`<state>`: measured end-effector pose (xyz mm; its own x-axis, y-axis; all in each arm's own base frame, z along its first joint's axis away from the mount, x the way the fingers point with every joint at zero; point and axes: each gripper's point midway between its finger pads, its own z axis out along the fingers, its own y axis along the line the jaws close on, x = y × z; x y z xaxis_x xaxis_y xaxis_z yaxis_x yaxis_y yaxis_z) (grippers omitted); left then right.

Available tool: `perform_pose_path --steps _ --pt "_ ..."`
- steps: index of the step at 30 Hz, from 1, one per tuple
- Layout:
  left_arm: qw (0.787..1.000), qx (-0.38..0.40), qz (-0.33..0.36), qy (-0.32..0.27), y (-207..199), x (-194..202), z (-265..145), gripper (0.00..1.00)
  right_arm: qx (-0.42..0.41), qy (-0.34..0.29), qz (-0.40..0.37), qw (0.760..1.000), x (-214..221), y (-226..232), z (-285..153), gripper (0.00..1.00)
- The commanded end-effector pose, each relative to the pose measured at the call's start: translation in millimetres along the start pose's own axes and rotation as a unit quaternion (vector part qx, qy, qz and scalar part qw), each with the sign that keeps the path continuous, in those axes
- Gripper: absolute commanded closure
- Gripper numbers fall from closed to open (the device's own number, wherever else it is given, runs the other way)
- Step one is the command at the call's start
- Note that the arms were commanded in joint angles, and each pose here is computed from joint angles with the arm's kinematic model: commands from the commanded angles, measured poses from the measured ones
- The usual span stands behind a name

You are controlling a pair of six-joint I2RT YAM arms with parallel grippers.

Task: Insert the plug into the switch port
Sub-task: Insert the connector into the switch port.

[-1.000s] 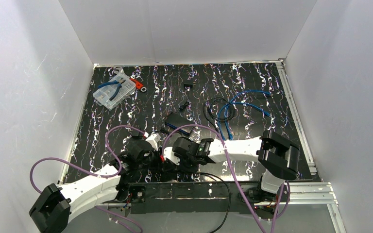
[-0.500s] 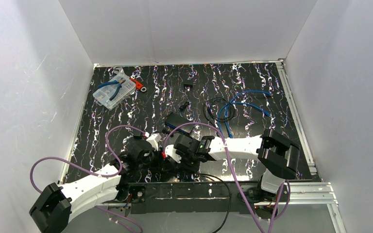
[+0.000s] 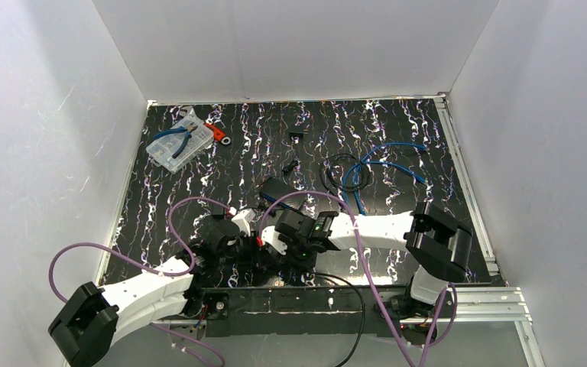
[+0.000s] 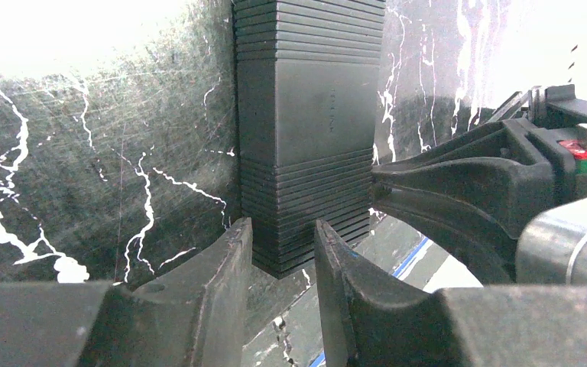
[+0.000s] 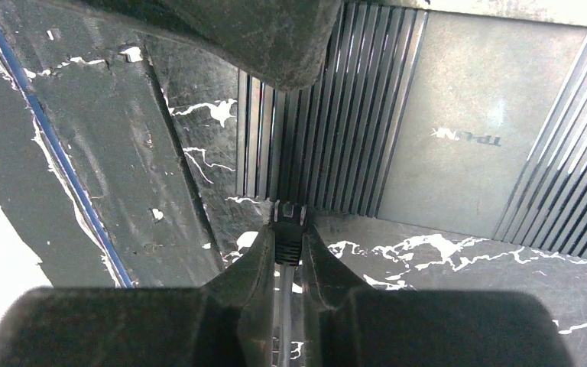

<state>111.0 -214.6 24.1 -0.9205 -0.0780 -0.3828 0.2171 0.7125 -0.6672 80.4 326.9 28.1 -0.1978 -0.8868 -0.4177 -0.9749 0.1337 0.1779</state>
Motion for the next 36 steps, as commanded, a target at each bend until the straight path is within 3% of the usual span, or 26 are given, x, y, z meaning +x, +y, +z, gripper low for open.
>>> perform_pose_path --steps 1,14,19,23,29,36 --pt "0.997 0.035 -0.006 0.073 -5 34 -2 0.72 0.021 -0.320 -0.079 0.944 -188 -1 -70 0.99" --pt "0.995 0.071 -0.016 0.074 -18 34 -1 0.73 0.032 -0.395 -0.081 0.914 -223 -12 -95 0.99" --pt "0.994 0.072 -0.013 0.077 -19 33 -2 0.73 0.031 -0.395 -0.081 0.915 -223 -14 -96 0.99" --pt "0.996 0.056 -0.002 0.072 -17 30 -4 0.70 0.029 -0.362 -0.081 0.928 -203 -15 -86 0.99" --pt "0.999 0.008 0.006 0.044 -6 19 -13 0.63 -0.008 -0.257 -0.076 0.963 -140 -10 -48 0.99" --pt "0.996 -0.086 0.015 -0.010 14 -3 -37 0.44 -0.053 -0.174 -0.058 0.982 -80 3 -19 0.99"
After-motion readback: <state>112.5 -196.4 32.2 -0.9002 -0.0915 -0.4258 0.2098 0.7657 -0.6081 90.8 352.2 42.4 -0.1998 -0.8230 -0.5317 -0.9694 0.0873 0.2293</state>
